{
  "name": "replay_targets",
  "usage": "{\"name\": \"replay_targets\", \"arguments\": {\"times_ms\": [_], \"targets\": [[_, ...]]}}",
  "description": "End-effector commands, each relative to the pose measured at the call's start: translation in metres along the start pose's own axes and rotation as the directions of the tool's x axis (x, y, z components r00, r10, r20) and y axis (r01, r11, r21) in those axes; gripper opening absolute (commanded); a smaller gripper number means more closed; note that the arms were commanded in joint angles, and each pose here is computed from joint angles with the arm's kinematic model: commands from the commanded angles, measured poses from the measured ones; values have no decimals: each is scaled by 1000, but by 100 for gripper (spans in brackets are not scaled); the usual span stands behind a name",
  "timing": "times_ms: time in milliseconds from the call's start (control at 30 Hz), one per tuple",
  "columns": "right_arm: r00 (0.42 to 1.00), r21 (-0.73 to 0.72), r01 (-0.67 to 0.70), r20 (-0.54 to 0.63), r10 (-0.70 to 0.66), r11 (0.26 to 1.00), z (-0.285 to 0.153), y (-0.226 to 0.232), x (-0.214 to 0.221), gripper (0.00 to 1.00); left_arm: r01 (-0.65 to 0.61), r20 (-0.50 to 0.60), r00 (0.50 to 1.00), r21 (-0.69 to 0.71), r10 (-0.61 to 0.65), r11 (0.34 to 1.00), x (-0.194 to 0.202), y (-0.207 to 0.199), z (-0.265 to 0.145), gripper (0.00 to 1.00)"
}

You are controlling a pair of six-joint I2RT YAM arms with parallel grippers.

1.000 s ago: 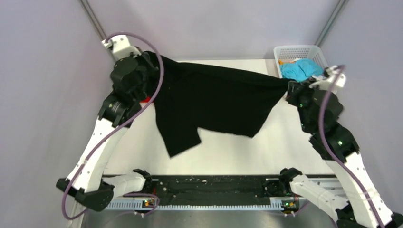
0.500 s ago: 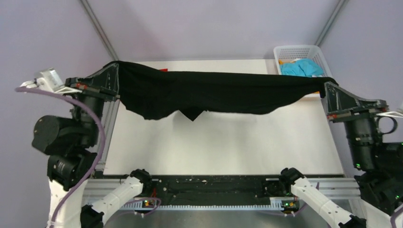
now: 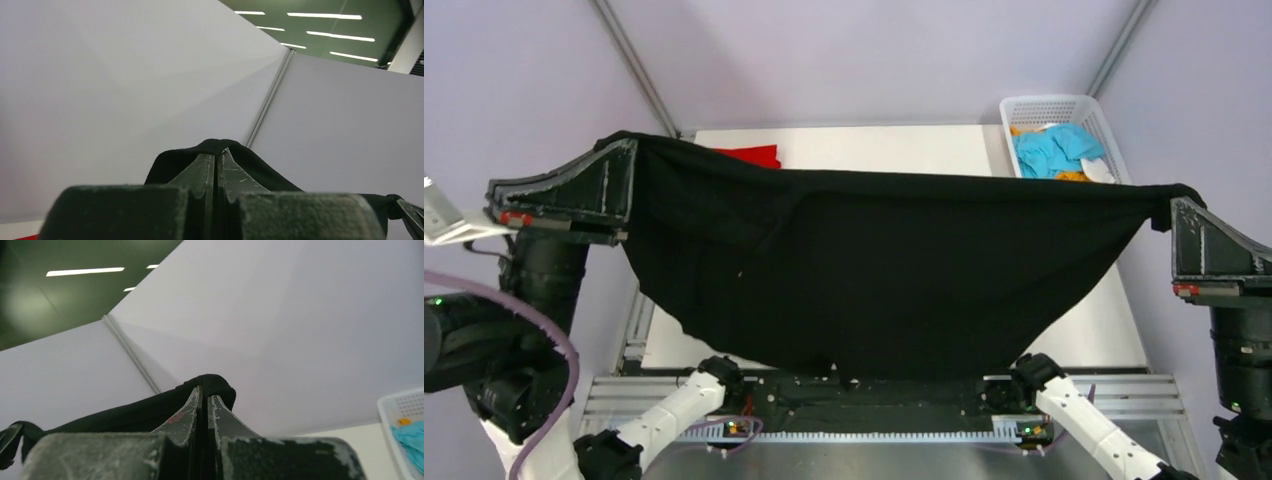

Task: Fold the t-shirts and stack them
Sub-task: Flatten out the tshirt

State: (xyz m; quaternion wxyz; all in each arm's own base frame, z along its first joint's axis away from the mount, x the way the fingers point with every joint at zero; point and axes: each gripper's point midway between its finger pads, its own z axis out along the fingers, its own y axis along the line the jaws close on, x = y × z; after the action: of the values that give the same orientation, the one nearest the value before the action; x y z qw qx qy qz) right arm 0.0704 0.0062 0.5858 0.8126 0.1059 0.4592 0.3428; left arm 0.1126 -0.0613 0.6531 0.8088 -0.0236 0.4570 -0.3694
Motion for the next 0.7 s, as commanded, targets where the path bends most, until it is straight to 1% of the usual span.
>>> {"name": "replay_targets", "arguments": {"times_ms": [0, 100, 133, 167, 233, 267, 333, 433, 467, 533, 567, 600, 633, 667], "targets": [[998, 236, 41, 43, -53, 971, 18, -46, 12, 0, -59, -39, 998, -144, 54, 988, 37, 38, 50, 0], [993, 431, 92, 23, -112, 898, 33, -90, 40, 0, -143, -107, 988, -304, 116, 942, 82, 84, 81, 0], [991, 496, 118, 1, -136, 860, 40, -106, 55, 0, -191, -155, 978, -370, 142, 909, 110, 108, 95, 0], [987, 548, 144, -18, -160, 824, 43, -120, 67, 0, -240, -190, 967, -432, 173, 869, 130, 130, 103, 0], [977, 654, 196, -64, -205, 730, 48, -150, 95, 0, -336, -277, 937, -545, 213, 769, 176, 177, 113, 0], [971, 685, 225, -95, -221, 693, 50, -162, 111, 0, -380, -331, 918, -572, 220, 727, 203, 201, 118, 0], [956, 742, 280, -156, -249, 609, 52, -187, 144, 0, -435, -440, 878, -567, 190, 699, 265, 242, 126, 0], [925, 785, 369, -257, -280, 498, 53, -221, 196, 0, -460, -560, 823, -562, 93, 687, 357, 306, 131, 0], [914, 788, 397, -292, -282, 471, 56, -232, 214, 0, -465, -594, 803, -568, 54, 679, 382, 327, 131, 0], [893, 777, 449, -369, -257, 442, 65, -256, 254, 0, -469, -642, 766, -584, -24, 663, 427, 365, 130, 0], [880, 769, 475, -411, -237, 429, 70, -273, 275, 0, -482, -664, 746, -588, -48, 649, 450, 385, 128, 4], [872, 760, 488, -440, -214, 430, 76, -287, 295, 2, -488, -665, 744, -599, -56, 635, 461, 400, 133, 12], [855, 743, 516, -480, -199, 426, 82, -302, 317, 3, -502, -679, 730, -609, -77, 614, 479, 418, 129, 20], [844, 732, 530, -501, -189, 428, 91, -315, 334, 3, -505, -692, 715, -611, -100, 610, 494, 432, 127, 23]]}}
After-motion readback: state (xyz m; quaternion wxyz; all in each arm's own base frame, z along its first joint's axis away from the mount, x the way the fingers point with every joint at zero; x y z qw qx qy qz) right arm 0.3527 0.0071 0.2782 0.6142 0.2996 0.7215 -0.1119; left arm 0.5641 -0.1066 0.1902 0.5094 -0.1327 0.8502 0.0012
